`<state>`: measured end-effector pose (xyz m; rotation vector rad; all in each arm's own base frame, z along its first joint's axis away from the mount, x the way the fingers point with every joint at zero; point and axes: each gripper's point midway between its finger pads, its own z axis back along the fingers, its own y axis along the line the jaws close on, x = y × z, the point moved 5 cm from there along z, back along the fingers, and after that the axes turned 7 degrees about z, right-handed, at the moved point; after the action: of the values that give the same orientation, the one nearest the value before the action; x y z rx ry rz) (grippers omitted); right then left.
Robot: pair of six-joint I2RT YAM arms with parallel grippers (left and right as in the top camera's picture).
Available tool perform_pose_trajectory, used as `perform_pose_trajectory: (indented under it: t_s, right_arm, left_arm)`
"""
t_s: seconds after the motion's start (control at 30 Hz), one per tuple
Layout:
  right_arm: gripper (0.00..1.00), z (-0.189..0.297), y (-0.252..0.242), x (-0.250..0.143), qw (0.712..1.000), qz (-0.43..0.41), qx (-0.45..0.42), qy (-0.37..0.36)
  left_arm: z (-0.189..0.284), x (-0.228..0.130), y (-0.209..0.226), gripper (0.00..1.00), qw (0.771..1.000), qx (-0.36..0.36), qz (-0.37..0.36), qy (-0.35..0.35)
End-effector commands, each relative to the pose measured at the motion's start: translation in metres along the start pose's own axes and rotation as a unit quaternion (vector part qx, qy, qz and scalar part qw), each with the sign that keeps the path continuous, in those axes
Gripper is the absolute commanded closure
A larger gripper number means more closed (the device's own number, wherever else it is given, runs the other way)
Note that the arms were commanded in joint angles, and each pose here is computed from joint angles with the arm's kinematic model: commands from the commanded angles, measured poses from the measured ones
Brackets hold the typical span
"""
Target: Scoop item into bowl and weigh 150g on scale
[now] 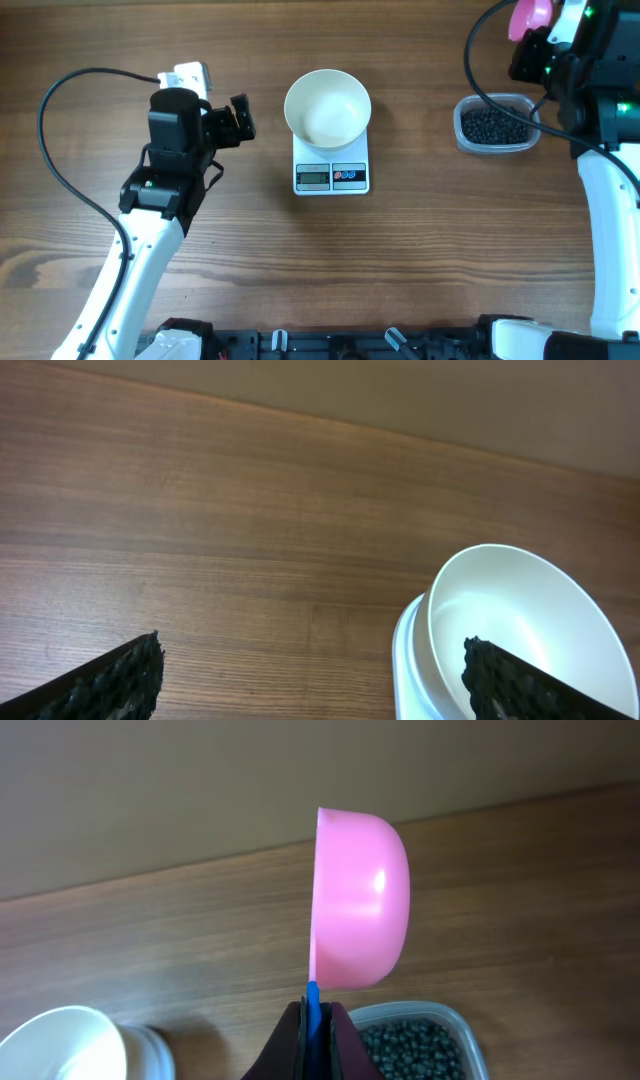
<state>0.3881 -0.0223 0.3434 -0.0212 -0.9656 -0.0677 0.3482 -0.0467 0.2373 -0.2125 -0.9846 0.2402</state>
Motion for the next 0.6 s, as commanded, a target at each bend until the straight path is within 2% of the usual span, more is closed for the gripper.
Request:
perform_pose_trajectory:
  t_s: [0.0,0.1,0.2,0.23,0.27,0.3,0.33,0.4,0.47,0.53,0.57]
  right_arm:
    - [0.96,0.0,-0.006,0.007,1.0,-0.009,-0.025,-0.013]
    - [0.96,0.0,0.001,-0.002,0.999,0.031,0.004,0.011]
    - [0.96,0.0,0.01,-0.006,0.997,0.065,0.043,0.02]
    - [0.96,0.0,0.011,-0.007,0.996,0.078,0.048,0.022]
    - [0.96,0.001,0.011,-0.011,0.995,0.08,0.049,0.032]
    - [0.95,0.001,0.011,-0.014,0.995,0.079,0.049,0.039]
    - [0.96,0.001,0.011,-0.018,0.994,0.079,0.05,0.049]
    - [0.96,0.0,0.011,-0.019,0.994,0.079,0.05,0.051]
    - [0.96,-0.002,0.011,-0.02,0.994,0.077,0.051,0.055]
    - [0.96,-0.004,0.011,-0.022,0.994,0.076,0.055,0.061]
    - [0.96,-0.004,0.011,-0.023,0.994,0.076,0.055,0.064]
  left_arm:
    - [-0.001,0.003,0.001,0.0,1.0,0.0,0.001,-0.006]
    - [-0.001,0.001,-0.001,0.0,1.0,-0.007,0.001,0.0]
    - [0.005,-0.024,-0.015,0.0,0.994,-0.079,-0.009,0.077]
    - [0.013,-0.044,-0.03,0.0,0.975,-0.162,-0.081,0.129]
    - [0.024,-0.065,-0.04,0.0,0.947,-0.234,-0.133,0.177]
    - [0.029,-0.073,-0.041,0.0,0.938,-0.25,-0.141,0.196]
    - [0.039,-0.09,-0.041,0.0,0.916,-0.28,-0.168,0.234]
    - [0.046,-0.103,-0.039,0.0,0.901,-0.289,-0.192,0.26]
    - [0.048,-0.109,-0.041,0.0,0.897,-0.285,-0.202,0.271]
    - [0.043,-0.116,-0.042,0.0,0.901,-0.254,-0.222,0.274]
    - [0.039,-0.118,-0.041,0.0,0.91,-0.224,-0.22,0.272]
